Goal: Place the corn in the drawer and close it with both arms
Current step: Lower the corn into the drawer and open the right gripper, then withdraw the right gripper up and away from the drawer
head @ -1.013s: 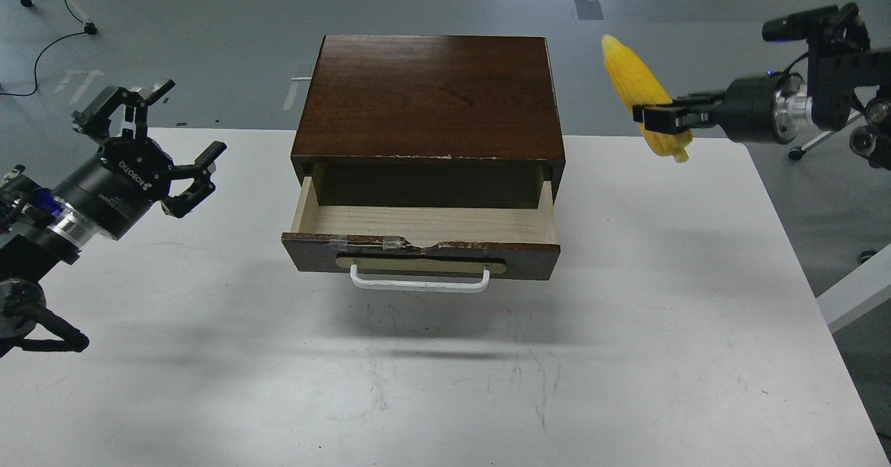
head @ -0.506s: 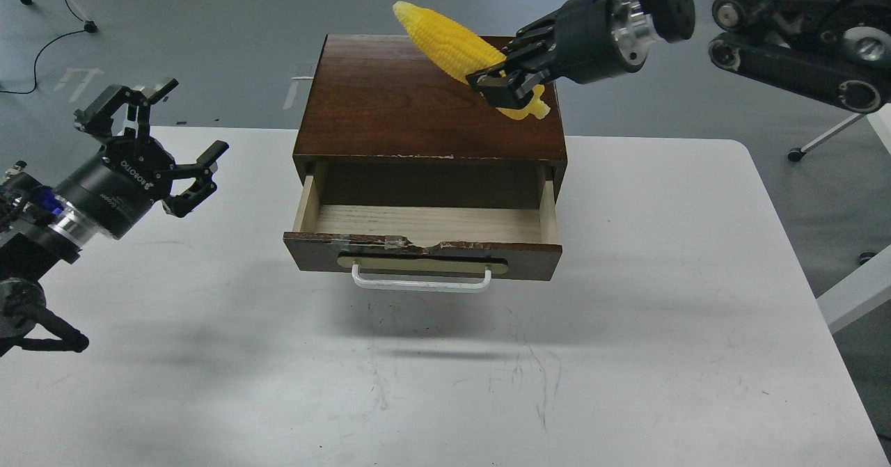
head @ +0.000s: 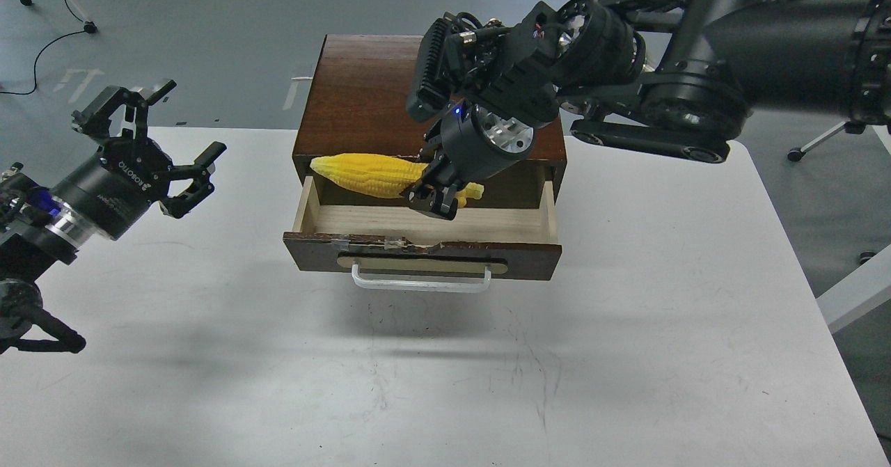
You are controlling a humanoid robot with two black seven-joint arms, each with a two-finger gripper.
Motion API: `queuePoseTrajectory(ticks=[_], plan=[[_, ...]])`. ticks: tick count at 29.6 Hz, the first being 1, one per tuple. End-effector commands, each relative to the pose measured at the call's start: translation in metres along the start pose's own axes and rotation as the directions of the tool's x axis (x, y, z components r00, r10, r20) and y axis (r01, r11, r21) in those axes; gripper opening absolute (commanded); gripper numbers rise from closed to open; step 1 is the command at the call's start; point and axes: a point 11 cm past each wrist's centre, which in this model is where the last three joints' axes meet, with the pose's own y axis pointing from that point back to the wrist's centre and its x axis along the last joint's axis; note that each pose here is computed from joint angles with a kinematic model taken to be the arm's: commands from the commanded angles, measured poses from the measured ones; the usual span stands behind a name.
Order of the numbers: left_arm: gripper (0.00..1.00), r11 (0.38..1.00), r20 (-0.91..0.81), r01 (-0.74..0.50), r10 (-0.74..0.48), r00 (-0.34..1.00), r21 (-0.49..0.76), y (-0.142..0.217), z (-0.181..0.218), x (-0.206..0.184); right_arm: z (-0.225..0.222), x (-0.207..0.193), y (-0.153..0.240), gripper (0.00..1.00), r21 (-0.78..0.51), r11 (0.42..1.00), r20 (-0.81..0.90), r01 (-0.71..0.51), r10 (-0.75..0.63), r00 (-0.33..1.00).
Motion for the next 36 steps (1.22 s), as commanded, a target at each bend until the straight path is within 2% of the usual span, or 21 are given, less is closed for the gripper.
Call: queuePoseTrajectory(ticks=[1, 2, 3, 4, 5, 7, 9, 10, 13, 18, 23, 25, 28, 30, 32, 34, 35, 36], plan=[[1.00, 1.000, 0.001, 0.001, -0.001, 1.000, 0.000, 0.000, 0.000, 0.000, 0.000, -0.004, -0.002, 0.31, 0.001, 1.000, 0.002, 0.011, -0.011, 1.000], [1.00, 1.000, 0.000, 0.000, 0.000, 1.000, 0.000, 0.000, 0.000, 0.000, 0.000, -0.004, -0.002, 0.35, 0.001, 1.000, 0.002, 0.011, -0.011, 1.000], [1.00, 1.000, 0.000, 0.000, 0.000, 1.000, 0.000, 0.000, 0.000, 0.000, 0.000, -0.004, -0.002, 0.46, 0.001, 1.000, 0.006, 0.009, -0.009, 1.000], [1.00, 1.000, 0.001, 0.001, -0.001, 1.000, 0.000, 0.000, 0.000, 0.000, 0.000, -0.004, -0.002, 0.50, 0.001, 1.000, 0.006, 0.009, -0.009, 1.000], [1.00, 1.000, 0.001, 0.001, -0.001, 1.000, 0.000, 0.000, 0.000, 0.000, 0.001, -0.004, -0.001, 0.60, 0.000, 1.000, 0.007, 0.005, -0.005, 1.000], [1.00, 1.000, 0.000, 0.000, 0.000, 1.000, 0.000, 0.000, 0.000, 0.000, 0.001, -0.003, 0.000, 0.73, 0.000, 1.000, 0.013, -0.002, 0.002, 1.000], [1.00, 1.000, 0.001, 0.001, -0.001, 1.000, 0.000, 0.000, 0.000, 0.000, 0.001, 0.000, 0.000, 0.82, 0.002, 1.000, 0.016, -0.013, 0.013, 1.000], [1.00, 1.000, 0.001, 0.001, -0.001, 1.000, 0.000, 0.000, 0.000, 0.000, 0.001, 0.004, 0.001, 0.92, 0.004, 1.000, 0.022, -0.029, 0.028, 0.999], [1.00, 1.000, 0.001, 0.001, -0.001, 1.000, 0.000, 0.000, 0.000, 0.000, 0.002, 0.009, 0.004, 0.96, 0.005, 0.998, 0.050, -0.057, 0.057, 0.997], [1.00, 1.000, 0.001, 0.001, -0.001, 1.000, 0.000, 0.000, 0.000, 0.000, 0.006, 0.015, 0.013, 0.96, -0.002, 0.995, 0.093, -0.099, 0.099, 0.991], [1.00, 1.000, 0.001, 0.001, -0.001, 1.000, 0.000, 0.000, 0.000, 0.000, 0.028, 0.027, 0.050, 0.96, -0.053, 0.969, 0.228, -0.241, 0.247, 0.942], [1.00, 1.000, 0.005, -0.001, 0.001, 1.000, 0.001, 0.001, 0.002, 0.001, 0.048, 0.022, 0.080, 0.96, -0.111, 0.933, 0.353, -0.343, 0.360, 0.864], [1.00, 1.000, 0.009, -0.002, 0.002, 1.000, 0.002, 0.002, 0.002, 0.001, 0.067, 0.005, 0.108, 0.96, -0.179, 0.890, 0.468, -0.419, 0.451, 0.760], [1.00, 1.000, 0.010, -0.003, 0.003, 1.000, 0.004, 0.002, 0.002, 0.002, 0.081, -0.023, 0.121, 0.96, -0.239, 0.842, 0.604, -0.483, 0.519, 0.605], [1.00, 1.000, 0.011, -0.002, 0.002, 1.000, 0.005, 0.002, 0.002, 0.002, 0.095, -0.070, 0.132, 0.96, -0.350, 0.742, 0.762, -0.572, 0.581, 0.287], [1.00, 1.000, 0.019, 0.001, -0.001, 1.000, 0.008, 0.002, 0.003, 0.001, 0.098, -0.095, 0.132, 0.96, -0.406, 0.696, 0.801, -0.593, 0.583, 0.136], [1.00, 1.000, 0.032, 0.009, -0.010, 0.999, 0.013, 0.001, 0.002, 0.000, 0.099, -0.123, 0.131, 0.96, -0.464, 0.650, 0.820, -0.601, 0.573, -0.014], [1.00, 1.000, 0.040, 0.014, -0.015, 0.999, 0.018, 0.001, 0.002, 0.000, 0.100, -0.137, 0.132, 0.97, -0.497, 0.623, 0.818, -0.603, 0.568, -0.088]])
